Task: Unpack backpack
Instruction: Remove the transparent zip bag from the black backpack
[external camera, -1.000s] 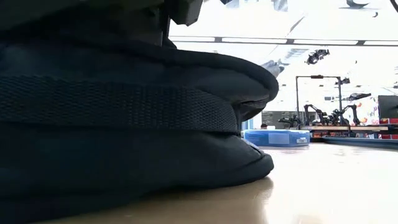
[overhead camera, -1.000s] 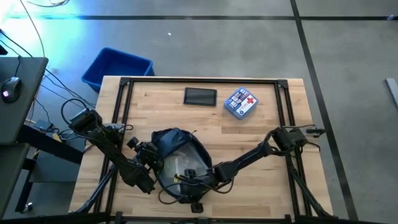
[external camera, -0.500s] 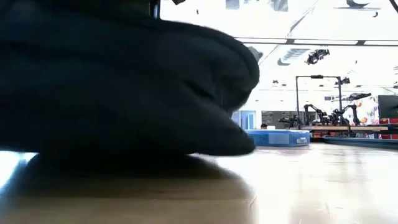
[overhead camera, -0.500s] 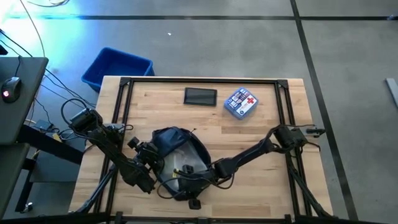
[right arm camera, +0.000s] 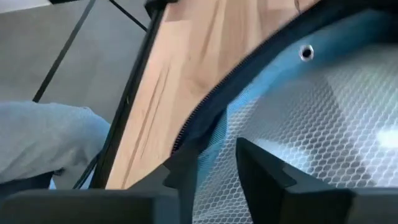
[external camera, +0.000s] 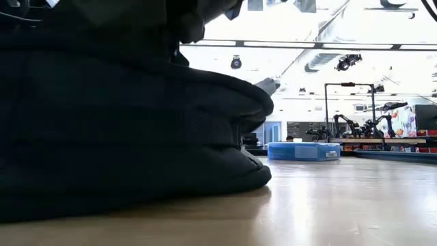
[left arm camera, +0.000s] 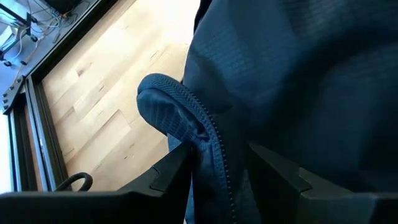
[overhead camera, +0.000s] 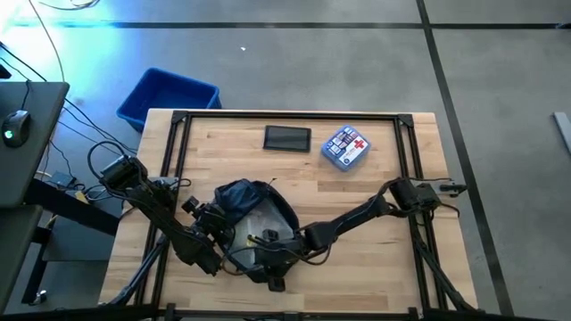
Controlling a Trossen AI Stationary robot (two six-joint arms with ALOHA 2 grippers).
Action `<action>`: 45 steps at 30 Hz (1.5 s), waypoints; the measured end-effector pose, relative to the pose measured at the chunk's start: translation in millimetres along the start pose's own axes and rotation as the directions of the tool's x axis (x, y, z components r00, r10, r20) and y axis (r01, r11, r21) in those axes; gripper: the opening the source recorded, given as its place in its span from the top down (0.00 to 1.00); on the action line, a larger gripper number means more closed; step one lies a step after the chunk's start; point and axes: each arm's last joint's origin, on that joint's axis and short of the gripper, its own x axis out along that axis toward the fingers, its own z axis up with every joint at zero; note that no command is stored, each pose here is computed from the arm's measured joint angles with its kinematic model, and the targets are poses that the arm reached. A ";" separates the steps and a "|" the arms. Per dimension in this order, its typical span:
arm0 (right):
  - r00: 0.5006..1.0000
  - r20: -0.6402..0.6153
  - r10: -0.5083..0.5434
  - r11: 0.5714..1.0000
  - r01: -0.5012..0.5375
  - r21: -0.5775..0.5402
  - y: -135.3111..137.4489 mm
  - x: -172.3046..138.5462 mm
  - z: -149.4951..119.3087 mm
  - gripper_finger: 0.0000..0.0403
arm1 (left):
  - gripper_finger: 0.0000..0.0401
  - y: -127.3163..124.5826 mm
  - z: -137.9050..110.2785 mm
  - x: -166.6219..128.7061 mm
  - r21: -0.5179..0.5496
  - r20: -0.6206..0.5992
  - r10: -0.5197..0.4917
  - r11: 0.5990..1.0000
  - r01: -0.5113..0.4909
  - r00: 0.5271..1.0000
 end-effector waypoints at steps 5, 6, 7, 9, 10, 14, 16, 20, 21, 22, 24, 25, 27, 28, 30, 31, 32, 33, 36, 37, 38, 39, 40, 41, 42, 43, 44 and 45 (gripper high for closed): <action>1.000 -0.029 -0.010 1.000 0.010 -0.004 -1.8 3.2 -5.0 0.70 | 0.67 -0.2 0.0 0.0 -0.002 -0.001 -0.002 1.000 0.002 1.000; 1.000 -0.030 -0.010 1.000 0.010 0.000 -1.8 3.3 -5.1 0.70 | 0.67 -0.3 0.0 0.0 -0.003 -0.001 -0.002 1.000 0.002 1.000; 0.999 -0.033 -0.011 1.000 0.011 -0.001 -1.7 3.3 -5.4 0.70 | 0.67 -0.2 0.1 0.1 -0.003 0.000 -0.001 1.000 0.001 1.000; 0.999 -0.042 -0.014 1.000 0.014 -0.001 -2.0 3.3 -6.3 0.71 | 0.67 -0.3 0.1 0.1 -0.003 -0.001 -0.002 1.000 0.002 1.000; 0.999 -0.049 -0.016 1.000 0.016 -0.001 -2.3 3.3 -7.0 0.71 | 0.67 -0.3 0.1 0.1 -0.003 -0.001 -0.002 1.000 0.002 1.000; 0.998 -0.046 -0.034 0.999 0.033 -0.007 -2.7 3.4 -7.3 0.76 | 0.67 -0.3 0.1 0.1 -0.003 -0.001 -0.002 1.000 0.002 1.000; 0.998 -0.039 -0.056 0.998 0.055 -0.010 -3.3 3.4 -7.1 0.83 | 0.67 -0.4 0.1 0.1 -0.004 -0.001 -0.003 1.000 0.003 1.000; 0.993 -0.018 -0.115 0.992 0.114 -0.054 -4.3 3.2 -6.7 0.98 | 0.67 -0.4 0.1 0.1 -0.004 -0.001 -0.003 1.000 0.003 1.000; 0.991 -0.011 -0.135 0.989 0.134 -0.055 -4.5 3.2 -6.7 0.98 | 0.67 -0.4 0.1 0.1 -0.004 -0.001 -0.003 1.000 0.003 1.000; 0.989 -0.006 -0.151 0.987 0.150 -0.058 -3.9 3.0 -6.9 0.99 | 0.67 -0.4 0.1 0.1 -0.004 -0.001 -0.003 1.000 0.003 1.000; 0.983 -0.003 -0.184 0.981 0.184 -0.070 -4.3 -0.3 -5.4 1.00 | 0.67 -0.4 0.1 0.1 -0.004 -0.002 -0.003 1.000 0.003 1.000; 0.979 0.002 -0.206 0.976 0.206 -0.072 -3.9 -4.3 -3.1 1.00 | 0.67 -0.4 0.1 0.1 -0.004 -0.002 -0.003 1.000 0.003 1.000; 0.964 0.016 -0.265 0.959 0.265 -0.098 -0.8 -16.0 2.6 1.00 | 0.67 -0.4 0.1 0.1 -0.004 -0.002 -0.003 1.000 0.003 1.000; 0.950 0.033 -0.309 0.944 0.311 -0.114 1.8 -23.2 6.0 1.00 | 0.67 -0.4 0.1 0.2 -0.005 -0.002 -0.003 1.000 0.002 1.000; 0.911 0.075 -0.406 0.898 0.413 -0.150 6.5 -39.0 13.2 1.00 | 0.67 -0.3 0.1 0.2 -0.004 -0.002 -0.002 1.000 0.002 1.000; 0.886 0.097 -0.453 0.870 0.463 -0.167 8.3 -47.0 16.9 1.00 | 0.67 -0.3 0.1 0.2 -0.004 -0.002 -0.002 1.000 0.002 1.000; 0.861 0.125 -0.492 0.842 0.508 -0.182 10.7 -55.3 21.2 1.00 | 0.67 -0.3 0.1 0.2 -0.004 -0.002 -0.001 1.000 0.001 1.000; 0.832 0.155 -0.534 0.808 0.555 -0.197 12.7 -63.4 25.3 1.00 | 0.67 -0.3 0.1 0.1 -0.003 -0.001 -0.002 1.000 0.002 1.000; 0.729 0.242 -0.640 0.692 0.684 -0.232 19.2 -86.4 36.7 1.00 | 0.67 -0.3 0.2 0.2 0.001 -0.001 -0.002 1.000 0.002 1.000; 0.690 0.269 -0.672 0.647 0.724 -0.241 20.7 -92.7 39.9 1.00 | 0.67 -0.4 0.1 0.1 0.001 -0.001 -0.003 1.000 0.003 1.000; 0.652 0.292 -0.699 0.602 0.758 -0.251 22.5 -98.7 42.7 1.00 | 0.67 -0.4 0.1 0.1 0.001 0.000 -0.003 1.000 0.003 1.000; 0.613 0.315 -0.725 0.556 0.790 -0.259 24.2 -103.9 45.3 1.00 | 0.67 -0.4 0.2 0.1 0.001 -0.001 -0.003 1.000 0.003 1.000; 0.573 0.334 -0.748 0.510 0.819 -0.264 24.6 -109.2 48.3 1.00 | 0.67 -0.4 0.1 0.1 0.002 -0.001 -0.003 1.000 0.003 1.000; 0.533 0.351 -0.770 0.465 0.845 -0.265 25.0 -113.9 51.3 1.00 | 0.67 -0.5 0.1 0.1 0.001 -0.001 -0.004 1.000 0.004 1.000; 0.507 0.363 -0.782 0.432 0.861 -0.269 25.6 -118.8 54.1 1.00 | 0.67 -0.5 0.2 0.1 0.001 -0.002 -0.004 1.000 0.004 1.000; 0.483 0.374 -0.792 0.404 0.873 -0.272 25.9 -123.3 56.8 1.00 | 0.67 -0.5 0.1 0.1 0.001 -0.002 -0.004 1.000 0.004 1.000; 0.466 0.380 -0.799 0.383 0.882 -0.276 26.2 -127.1 58.8 1.00 | 0.67 -0.5 0.1 0.1 0.001 -0.002 -0.004 1.000 0.004 1.000; 0.452 0.388 -0.803 0.364 0.888 -0.280 28.1 -132.0 60.6 1.00 | 0.67 -0.7 0.1 0.1 0.000 -0.002 -0.005 1.000 0.005 1.000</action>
